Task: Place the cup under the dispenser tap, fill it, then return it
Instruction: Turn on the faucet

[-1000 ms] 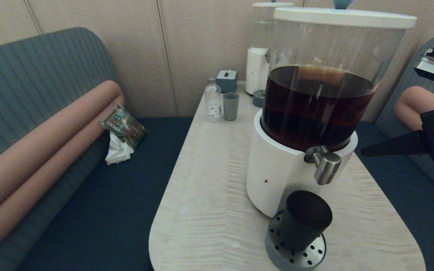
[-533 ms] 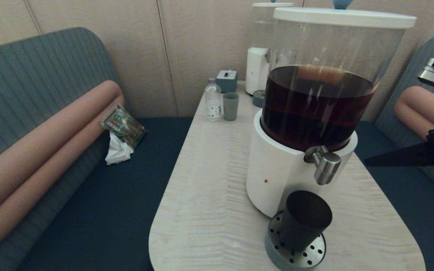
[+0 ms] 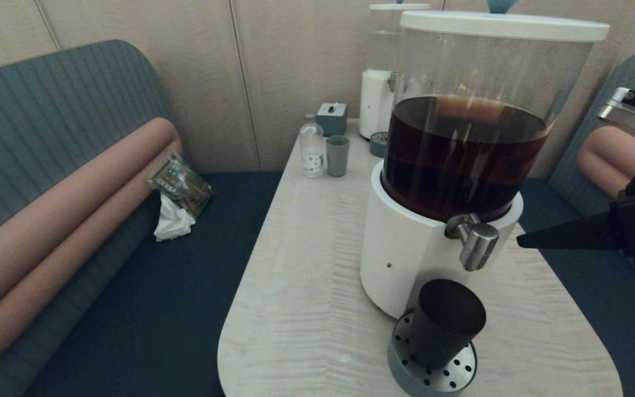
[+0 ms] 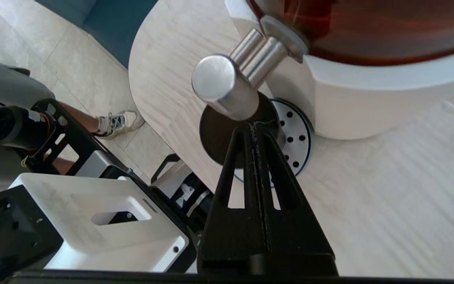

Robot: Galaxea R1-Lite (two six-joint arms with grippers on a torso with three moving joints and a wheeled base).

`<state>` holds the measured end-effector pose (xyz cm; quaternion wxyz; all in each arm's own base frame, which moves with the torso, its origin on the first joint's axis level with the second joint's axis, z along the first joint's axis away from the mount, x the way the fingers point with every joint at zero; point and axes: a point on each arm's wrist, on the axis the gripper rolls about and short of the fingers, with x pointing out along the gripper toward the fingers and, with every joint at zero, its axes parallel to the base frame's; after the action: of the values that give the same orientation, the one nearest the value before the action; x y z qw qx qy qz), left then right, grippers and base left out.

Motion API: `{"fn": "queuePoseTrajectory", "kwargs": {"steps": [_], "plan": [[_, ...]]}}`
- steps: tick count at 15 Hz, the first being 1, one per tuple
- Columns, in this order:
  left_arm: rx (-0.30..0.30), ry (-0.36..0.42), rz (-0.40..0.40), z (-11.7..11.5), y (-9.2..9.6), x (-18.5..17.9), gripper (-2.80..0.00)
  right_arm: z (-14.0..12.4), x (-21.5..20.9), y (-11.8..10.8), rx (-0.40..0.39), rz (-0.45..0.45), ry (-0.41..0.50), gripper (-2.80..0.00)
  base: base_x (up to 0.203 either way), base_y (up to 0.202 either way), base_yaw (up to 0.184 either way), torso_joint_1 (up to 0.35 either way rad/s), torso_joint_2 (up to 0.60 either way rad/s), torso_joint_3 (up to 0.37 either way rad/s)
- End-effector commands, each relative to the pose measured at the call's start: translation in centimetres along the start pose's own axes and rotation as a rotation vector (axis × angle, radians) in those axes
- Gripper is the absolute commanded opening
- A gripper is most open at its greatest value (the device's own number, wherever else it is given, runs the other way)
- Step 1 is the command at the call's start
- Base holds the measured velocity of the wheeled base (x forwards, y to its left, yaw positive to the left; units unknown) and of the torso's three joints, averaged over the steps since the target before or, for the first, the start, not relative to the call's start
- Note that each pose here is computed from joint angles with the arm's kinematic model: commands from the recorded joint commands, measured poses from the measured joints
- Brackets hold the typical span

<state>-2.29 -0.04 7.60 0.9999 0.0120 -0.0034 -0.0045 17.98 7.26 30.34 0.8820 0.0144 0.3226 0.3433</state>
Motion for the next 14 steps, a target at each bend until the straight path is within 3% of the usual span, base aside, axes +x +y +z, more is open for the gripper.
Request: {"fn": "queuePoseTrajectory", "kwargs": {"steps": [1,14], "plan": [[0.0,0.0,0.0,0.0,0.0,0.0,-2.8,0.0,0.4,-0.1,-0.002,0.006,0.003,-2.8,0.0,0.0,0.0,0.0,0.0,0.0],[0.001,-0.001,0.0,0.0,0.0,0.0,-2.8,0.6,2.1,-0.8,-0.053,-0.032,-0.023,-2.8,0.0,0.0,0.0,0.0,0.0,0.0]]}}
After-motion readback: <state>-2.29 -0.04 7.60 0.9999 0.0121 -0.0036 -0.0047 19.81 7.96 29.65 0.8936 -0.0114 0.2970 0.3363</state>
